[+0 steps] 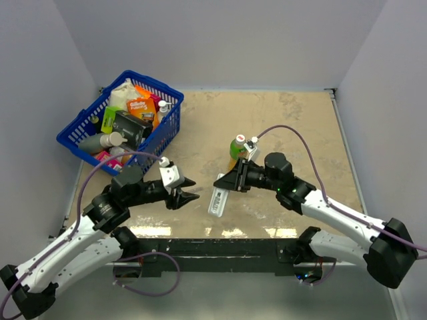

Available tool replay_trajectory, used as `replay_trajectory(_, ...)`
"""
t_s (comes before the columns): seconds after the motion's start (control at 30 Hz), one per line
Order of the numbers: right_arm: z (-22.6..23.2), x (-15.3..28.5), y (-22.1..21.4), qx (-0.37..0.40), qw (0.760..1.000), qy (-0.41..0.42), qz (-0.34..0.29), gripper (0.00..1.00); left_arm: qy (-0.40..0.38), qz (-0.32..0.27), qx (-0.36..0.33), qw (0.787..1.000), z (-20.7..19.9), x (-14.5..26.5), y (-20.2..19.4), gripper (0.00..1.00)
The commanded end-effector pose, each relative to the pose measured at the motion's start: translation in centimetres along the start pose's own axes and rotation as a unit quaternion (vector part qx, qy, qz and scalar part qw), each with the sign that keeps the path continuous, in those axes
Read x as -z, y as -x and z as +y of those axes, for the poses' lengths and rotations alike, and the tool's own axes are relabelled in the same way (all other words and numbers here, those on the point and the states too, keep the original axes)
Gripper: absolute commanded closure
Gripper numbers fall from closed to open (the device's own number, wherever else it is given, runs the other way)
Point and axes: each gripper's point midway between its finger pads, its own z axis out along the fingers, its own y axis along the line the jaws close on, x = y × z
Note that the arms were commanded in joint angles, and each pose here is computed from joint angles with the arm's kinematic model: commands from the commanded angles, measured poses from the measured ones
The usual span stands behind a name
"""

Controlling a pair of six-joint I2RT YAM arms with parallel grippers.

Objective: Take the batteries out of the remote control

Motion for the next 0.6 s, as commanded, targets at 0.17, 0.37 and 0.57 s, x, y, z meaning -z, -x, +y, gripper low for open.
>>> replay_trajectory(0.17,-0.2,-0.9,-2.8,-0.042,0.996,0.049,0.064,1.00,-0.049,-0.019,-0.142,0.988,-1.1,0.5,-1.8,0.47)
replay_trajectory(0.37,-0.7,-1.6,-2.9,-0.053,0.995,0.047,0.069,1.00,-0.054,-0.039,-0.150,0.986,-1.4,-0.4,-2.3,0.40)
replay_trajectory(0.57,-1.1,-2.6,-2.8,-0.061,0.994,0.041,0.077,1.00,-0.040,-0.032,-0.170,0.984,-1.5,-1.2,-2.5,0.40)
